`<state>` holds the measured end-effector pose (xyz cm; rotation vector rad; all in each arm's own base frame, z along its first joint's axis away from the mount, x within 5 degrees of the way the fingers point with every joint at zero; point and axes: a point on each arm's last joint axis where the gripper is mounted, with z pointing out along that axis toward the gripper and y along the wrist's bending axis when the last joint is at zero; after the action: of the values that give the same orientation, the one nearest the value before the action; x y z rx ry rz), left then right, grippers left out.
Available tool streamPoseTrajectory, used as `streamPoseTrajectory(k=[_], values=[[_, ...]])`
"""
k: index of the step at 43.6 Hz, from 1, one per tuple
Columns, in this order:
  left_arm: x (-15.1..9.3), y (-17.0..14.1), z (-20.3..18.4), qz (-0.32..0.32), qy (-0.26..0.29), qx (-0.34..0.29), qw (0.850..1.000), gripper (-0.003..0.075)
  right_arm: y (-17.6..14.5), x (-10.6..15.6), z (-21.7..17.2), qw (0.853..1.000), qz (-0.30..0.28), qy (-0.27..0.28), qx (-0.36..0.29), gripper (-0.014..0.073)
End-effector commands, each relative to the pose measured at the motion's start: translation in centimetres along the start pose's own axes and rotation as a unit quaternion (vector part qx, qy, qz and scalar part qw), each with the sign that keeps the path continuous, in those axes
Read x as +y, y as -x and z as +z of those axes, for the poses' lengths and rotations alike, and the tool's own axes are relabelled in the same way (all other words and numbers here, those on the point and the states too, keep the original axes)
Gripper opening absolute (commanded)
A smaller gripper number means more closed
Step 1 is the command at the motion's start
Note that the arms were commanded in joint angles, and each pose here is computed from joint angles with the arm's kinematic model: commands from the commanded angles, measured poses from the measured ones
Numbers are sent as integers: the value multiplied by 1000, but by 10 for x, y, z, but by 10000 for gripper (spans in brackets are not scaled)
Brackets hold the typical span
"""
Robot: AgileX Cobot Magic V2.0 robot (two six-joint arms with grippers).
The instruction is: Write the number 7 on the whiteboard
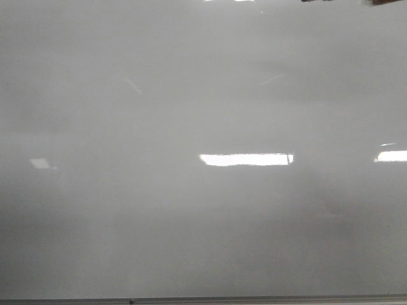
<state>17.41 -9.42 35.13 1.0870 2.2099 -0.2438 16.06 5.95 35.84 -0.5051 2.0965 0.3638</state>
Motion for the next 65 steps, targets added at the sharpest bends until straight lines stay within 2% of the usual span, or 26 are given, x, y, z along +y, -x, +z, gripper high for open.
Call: streamPoseTrajectory(k=[1, 12, 20, 35, 43, 50, 58, 65], values=[[2, 12, -12, -14, 20, -61, 998, 450, 19, -4, 1, 999, 2, -5, -33, -58], [3, 14, -12, -12, 25, -69, 997, 450, 42, -6, 41, 999, -7, 31, 26, -58], [3, 14, -12, -13, 24, -69, 997, 450, 60, -1, 75, 999, -18, 40, 14, -58], [3, 14, -12, -13, 24, -71, 997, 450, 79, -14, 121, 1000, -9, 24, 9, -58], [3, 14, -12, -13, 24, -71, 997, 450, 76, -31, 120, 1000, -1, 0, 19, -58], [3, 14, -12, -13, 24, -71, 997, 450, 72, -52, 100, 999, 15, -31, 37, -58], [3, 14, -12, -13, 24, -71, 997, 450, 69, -52, 102, 998, 5, -32, 54, -58], [3, 14, -12, -13, 24, -71, 997, 450, 50, -41, 116, 994, 0, 0, 114, -58]])
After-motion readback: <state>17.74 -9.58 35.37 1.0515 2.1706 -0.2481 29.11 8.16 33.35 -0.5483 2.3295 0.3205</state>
